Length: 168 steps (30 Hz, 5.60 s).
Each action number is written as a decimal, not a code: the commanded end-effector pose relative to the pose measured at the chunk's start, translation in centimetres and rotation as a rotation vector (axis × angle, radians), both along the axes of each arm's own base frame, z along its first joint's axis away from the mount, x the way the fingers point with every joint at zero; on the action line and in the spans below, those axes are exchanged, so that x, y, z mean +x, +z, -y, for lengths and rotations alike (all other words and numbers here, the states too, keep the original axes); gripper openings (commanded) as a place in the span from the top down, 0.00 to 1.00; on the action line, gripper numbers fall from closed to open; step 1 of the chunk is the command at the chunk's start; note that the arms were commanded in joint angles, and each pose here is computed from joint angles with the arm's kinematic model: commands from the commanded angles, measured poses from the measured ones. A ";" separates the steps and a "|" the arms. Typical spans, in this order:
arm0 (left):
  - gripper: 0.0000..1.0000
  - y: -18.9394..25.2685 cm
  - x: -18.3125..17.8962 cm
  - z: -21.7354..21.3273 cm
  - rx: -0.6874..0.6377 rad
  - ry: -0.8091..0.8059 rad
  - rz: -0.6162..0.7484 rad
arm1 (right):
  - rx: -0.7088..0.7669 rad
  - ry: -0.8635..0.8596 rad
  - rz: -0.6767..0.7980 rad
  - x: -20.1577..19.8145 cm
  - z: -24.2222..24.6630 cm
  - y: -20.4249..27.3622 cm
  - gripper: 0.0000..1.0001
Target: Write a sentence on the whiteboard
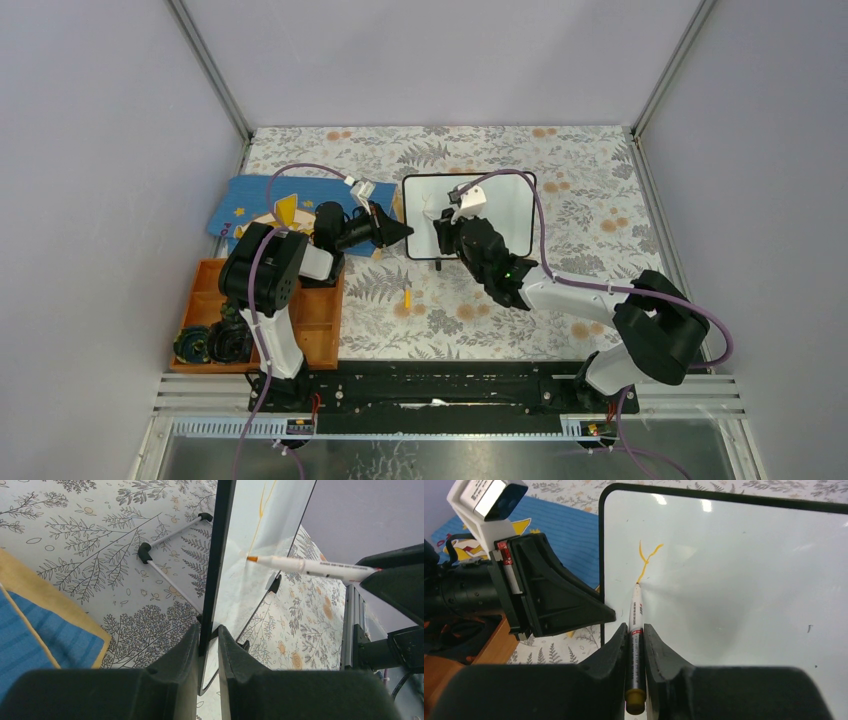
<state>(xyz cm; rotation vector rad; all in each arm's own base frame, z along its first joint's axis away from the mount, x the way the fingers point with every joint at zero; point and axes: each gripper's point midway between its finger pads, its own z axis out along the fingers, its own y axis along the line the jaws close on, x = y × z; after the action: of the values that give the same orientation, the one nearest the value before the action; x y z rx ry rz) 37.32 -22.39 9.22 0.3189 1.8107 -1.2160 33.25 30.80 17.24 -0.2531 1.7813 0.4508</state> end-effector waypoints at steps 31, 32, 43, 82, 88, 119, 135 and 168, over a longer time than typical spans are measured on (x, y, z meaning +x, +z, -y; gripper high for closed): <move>0.87 -0.5 -0.3 0.1 0.023 0.000 -0.003 | 0.075 -0.063 0.087 0.9 2.1 5.1 1.00; 0.87 -0.5 -0.3 0.2 0.024 0.000 -0.003 | 0.078 -0.060 0.089 1.0 1.9 5.3 1.00; 0.87 -0.6 -0.4 0.2 0.026 -0.001 -0.006 | 0.061 -0.054 0.080 1.6 1.1 4.8 1.00; 0.88 -0.6 -0.5 0.4 0.035 -0.009 0.000 | 0.005 -0.135 0.037 0.8 4.4 2.0 1.00; 0.88 -0.6 -0.5 0.4 0.036 -0.009 0.000 | 0.020 -0.136 0.059 1.2 4.2 3.0 1.00; 0.89 -0.7 -0.7 0.7 0.040 -0.018 0.002 | 0.037 -0.040 0.032 1.6 1.2 3.0 1.00; 0.88 -0.5 -0.7 0.6 0.043 -0.015 0.008 | 0.055 -0.160 0.093 0.8 5.8 5.3 1.00; 0.89 -0.5 -0.7 0.7 0.050 -0.018 0.011 | 0.038 -0.107 0.037 1.4 3.9 2.9 1.00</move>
<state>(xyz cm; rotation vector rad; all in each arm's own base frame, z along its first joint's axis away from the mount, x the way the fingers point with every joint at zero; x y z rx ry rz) 36.77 -23.06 9.10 0.3585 1.8188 -1.2087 33.81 26.59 18.46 -0.1794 1.7818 0.3753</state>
